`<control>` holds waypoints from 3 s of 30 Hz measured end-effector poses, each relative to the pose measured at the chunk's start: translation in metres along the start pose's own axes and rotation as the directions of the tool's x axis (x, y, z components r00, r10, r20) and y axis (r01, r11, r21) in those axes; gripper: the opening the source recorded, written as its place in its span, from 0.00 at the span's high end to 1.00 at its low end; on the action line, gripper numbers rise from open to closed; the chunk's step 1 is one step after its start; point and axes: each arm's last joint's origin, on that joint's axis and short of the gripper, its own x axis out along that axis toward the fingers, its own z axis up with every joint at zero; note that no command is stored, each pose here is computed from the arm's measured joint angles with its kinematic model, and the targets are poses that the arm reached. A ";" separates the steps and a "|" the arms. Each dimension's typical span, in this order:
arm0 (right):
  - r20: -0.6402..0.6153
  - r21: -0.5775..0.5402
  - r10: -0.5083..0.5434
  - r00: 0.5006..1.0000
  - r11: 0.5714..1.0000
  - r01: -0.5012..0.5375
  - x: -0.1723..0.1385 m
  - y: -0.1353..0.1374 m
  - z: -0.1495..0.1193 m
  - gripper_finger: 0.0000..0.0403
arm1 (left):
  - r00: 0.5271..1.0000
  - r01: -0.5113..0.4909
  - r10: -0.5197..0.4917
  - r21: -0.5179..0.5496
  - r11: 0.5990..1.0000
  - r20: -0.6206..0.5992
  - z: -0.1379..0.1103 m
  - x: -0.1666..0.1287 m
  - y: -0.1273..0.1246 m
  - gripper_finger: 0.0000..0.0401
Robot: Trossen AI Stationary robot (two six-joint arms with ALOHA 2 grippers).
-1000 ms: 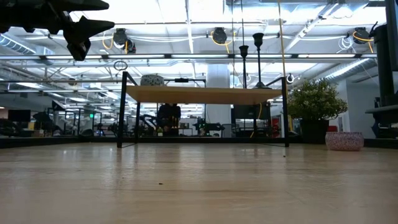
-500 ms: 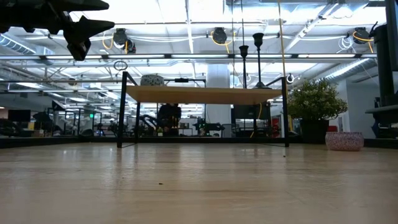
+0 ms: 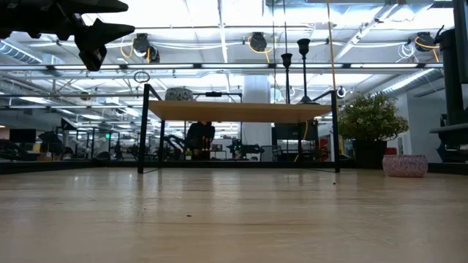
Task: Pick & Place candle stick holders
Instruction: Put the black candle holder on the shelf
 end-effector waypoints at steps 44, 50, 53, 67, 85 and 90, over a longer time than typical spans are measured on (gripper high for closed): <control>-0.044 0.036 -0.060 0.997 0.997 0.062 0.028 -0.017 0.006 0.96 | 1.000 -0.003 0.003 0.000 1.000 -0.005 -0.001 0.000 0.000 0.59; -0.018 0.044 -0.036 0.999 0.998 0.037 0.024 -0.017 0.014 0.97 | 1.000 -0.003 0.003 0.001 1.000 -0.005 -0.001 0.000 0.000 0.59; 0.016 0.041 -0.016 1.000 0.999 0.015 0.019 -0.018 0.021 0.97 | 1.000 -0.003 0.003 -0.006 1.000 -0.004 0.000 0.000 0.000 0.59; 0.270 -0.076 0.254 0.929 0.967 -0.243 -0.012 -0.008 0.074 0.98 | 0.999 0.022 -0.018 -0.079 0.997 0.052 0.005 0.000 -0.002 0.59; 0.337 -0.246 0.462 0.820 0.884 -0.397 -0.056 -0.031 0.155 0.98 | 0.998 0.016 -0.018 0.026 1.000 0.056 0.042 0.038 -0.032 0.59; 0.341 -0.296 0.486 0.805 0.868 -0.399 -0.065 -0.043 0.167 0.98 | 0.991 -0.078 0.083 0.048 0.996 -0.101 0.055 0.079 -0.046 0.59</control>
